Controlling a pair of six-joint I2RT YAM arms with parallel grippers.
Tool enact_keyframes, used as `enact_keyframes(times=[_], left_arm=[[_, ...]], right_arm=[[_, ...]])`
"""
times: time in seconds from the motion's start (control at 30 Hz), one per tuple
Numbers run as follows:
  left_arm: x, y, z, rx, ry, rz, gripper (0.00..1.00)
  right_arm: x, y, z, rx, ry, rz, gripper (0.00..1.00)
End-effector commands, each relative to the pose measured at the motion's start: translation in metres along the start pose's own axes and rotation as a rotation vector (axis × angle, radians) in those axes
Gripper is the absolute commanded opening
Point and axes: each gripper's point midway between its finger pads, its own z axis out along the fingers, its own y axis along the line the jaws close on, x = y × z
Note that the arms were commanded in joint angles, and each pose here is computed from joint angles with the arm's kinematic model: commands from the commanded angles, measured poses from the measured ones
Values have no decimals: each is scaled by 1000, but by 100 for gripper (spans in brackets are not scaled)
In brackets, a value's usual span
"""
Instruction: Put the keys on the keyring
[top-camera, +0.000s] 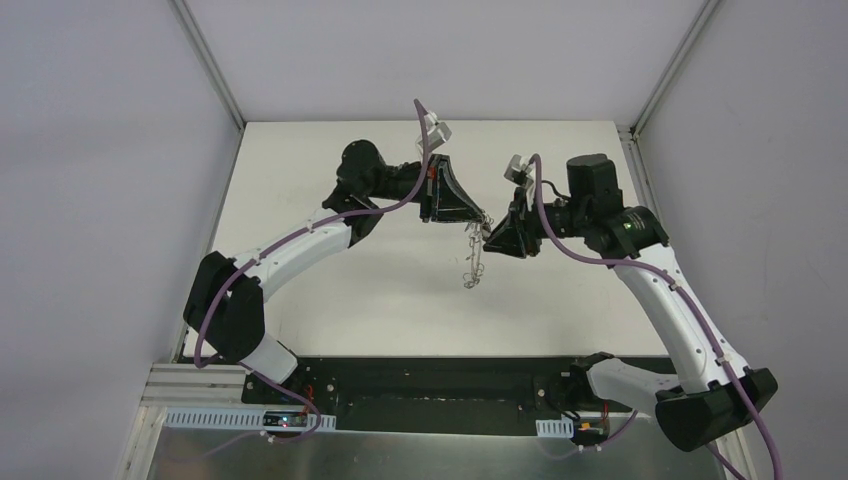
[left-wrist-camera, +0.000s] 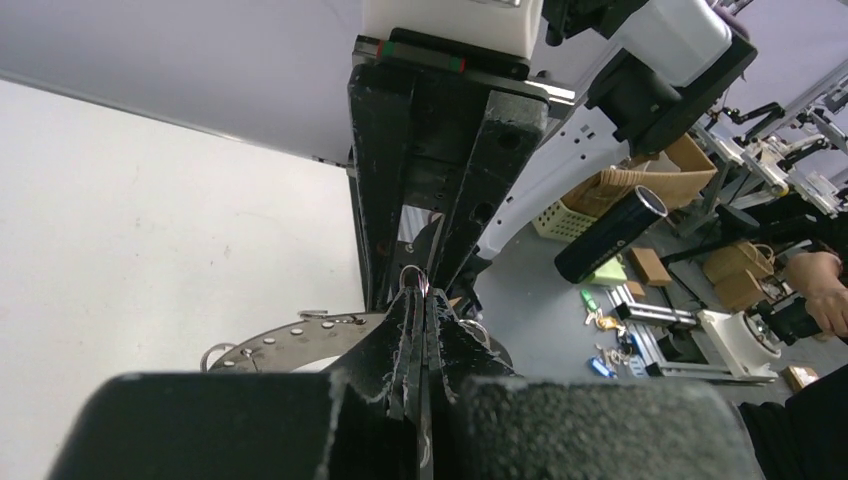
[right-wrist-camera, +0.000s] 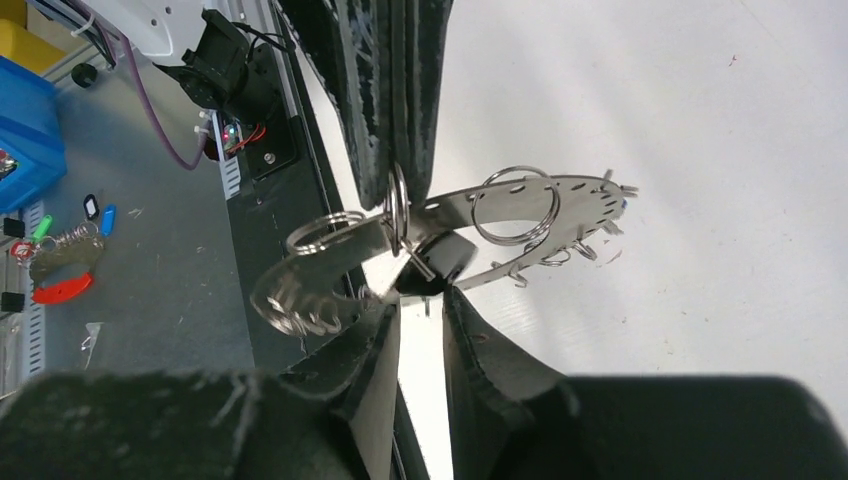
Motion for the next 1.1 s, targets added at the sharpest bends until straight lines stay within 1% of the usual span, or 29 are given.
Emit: enact_keyframes(times=[0.0, 0.07, 0.13, 0.2, 0.3, 0.47, 0.53, 0.87, 1.0, 1.07], left_arm=[[-28, -20, -2, 49, -90, 64, 0], [-29, -21, -2, 64, -91, 65, 0], [-29, -22, -2, 79, -91, 61, 0], [-28, -23, -2, 92, -86, 58, 0], [-26, -24, -2, 100, -79, 57, 0], [-23, -24, -3, 104, -70, 54, 0], [-23, -24, -3, 104, -70, 50, 0], [-20, -24, -1, 105, -67, 36, 0], [-20, -24, 0, 108, -66, 35, 0], [-19, -24, 1, 109, -65, 33, 0]], right_arm=[[-17, 10, -10, -22, -70, -39, 25], [-20, 9, -14, -2, -82, -48, 26], [-23, 8, -19, 22, -88, -66, 29], [-27, 8, -25, 46, -94, -92, 35], [-33, 13, -34, 63, -106, -130, 41], [-40, 26, -42, 26, -121, -171, 55], [-42, 26, -41, 17, -126, -167, 59], [-46, 14, -25, 5, -116, -123, 71], [-46, 9, -19, 9, -106, -114, 71], [-46, 7, -17, 21, -104, -118, 69]])
